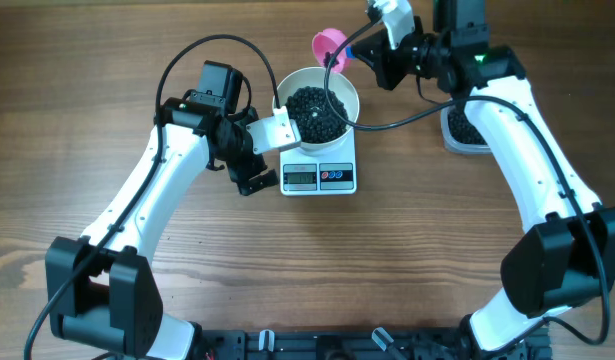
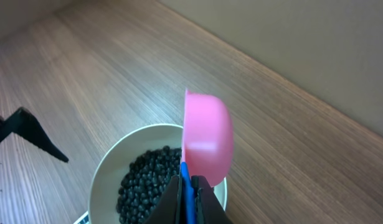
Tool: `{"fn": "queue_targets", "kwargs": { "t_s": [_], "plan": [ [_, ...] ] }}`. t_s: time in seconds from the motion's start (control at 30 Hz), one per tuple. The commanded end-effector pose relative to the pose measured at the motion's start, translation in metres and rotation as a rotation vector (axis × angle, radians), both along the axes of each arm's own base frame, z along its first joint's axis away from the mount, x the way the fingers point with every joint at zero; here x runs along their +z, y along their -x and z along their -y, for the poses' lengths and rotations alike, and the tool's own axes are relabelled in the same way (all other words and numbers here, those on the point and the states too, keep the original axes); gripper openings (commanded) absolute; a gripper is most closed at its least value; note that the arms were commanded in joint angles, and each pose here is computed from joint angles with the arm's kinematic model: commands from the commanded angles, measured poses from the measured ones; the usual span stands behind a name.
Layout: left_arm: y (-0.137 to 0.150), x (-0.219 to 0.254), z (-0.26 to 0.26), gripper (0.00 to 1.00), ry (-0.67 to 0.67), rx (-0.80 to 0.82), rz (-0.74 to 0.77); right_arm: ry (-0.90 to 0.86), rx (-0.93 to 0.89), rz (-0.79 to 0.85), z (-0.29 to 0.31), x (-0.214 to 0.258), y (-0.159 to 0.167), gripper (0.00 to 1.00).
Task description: Scoop item into bowl and weigh 150g on scale
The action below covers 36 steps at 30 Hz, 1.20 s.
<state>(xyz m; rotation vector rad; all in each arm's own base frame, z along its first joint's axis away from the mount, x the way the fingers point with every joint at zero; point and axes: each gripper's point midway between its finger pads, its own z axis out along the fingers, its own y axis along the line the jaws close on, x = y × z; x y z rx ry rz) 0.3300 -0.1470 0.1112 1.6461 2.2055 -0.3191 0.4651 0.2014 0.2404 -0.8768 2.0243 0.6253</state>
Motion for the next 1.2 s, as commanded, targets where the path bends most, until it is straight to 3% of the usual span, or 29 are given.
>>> {"fn": "queue_targets", "kwargs": {
  "t_s": [0.0, 0.1, 0.2, 0.27, 0.37, 1.17],
  "plan": [
    [0.0, 0.001, 0.004, 1.0, 0.019, -0.021, 0.001, -0.002, -0.042, 0.032, 0.003, 0.019, -0.002, 0.04],
    [0.0, 0.001, 0.004, 1.0, 0.019, -0.021, 0.001, -0.058, 0.048, 0.053, -0.014, 0.029, 0.007, 0.04],
    [0.0, 0.001, 0.004, 1.0, 0.019, -0.021, 0.001, -0.021, -0.022, 0.059, -0.003, 0.025, -0.003, 0.04],
    [0.0, 0.001, 0.004, 1.0, 0.019, -0.021, 0.001, -0.066, 0.071, 0.074, -0.016, 0.032, 0.007, 0.04],
    [0.0, 0.001, 0.004, 1.0, 0.019, -0.021, 0.001, -0.025, -0.016, 0.051, -0.004, 0.025, -0.001, 0.04],
    [0.0, 0.001, 0.004, 1.0, 0.019, -0.021, 0.001, -0.004, -0.046, 0.06, 0.0, 0.023, -0.006, 0.04]
  ]
}}
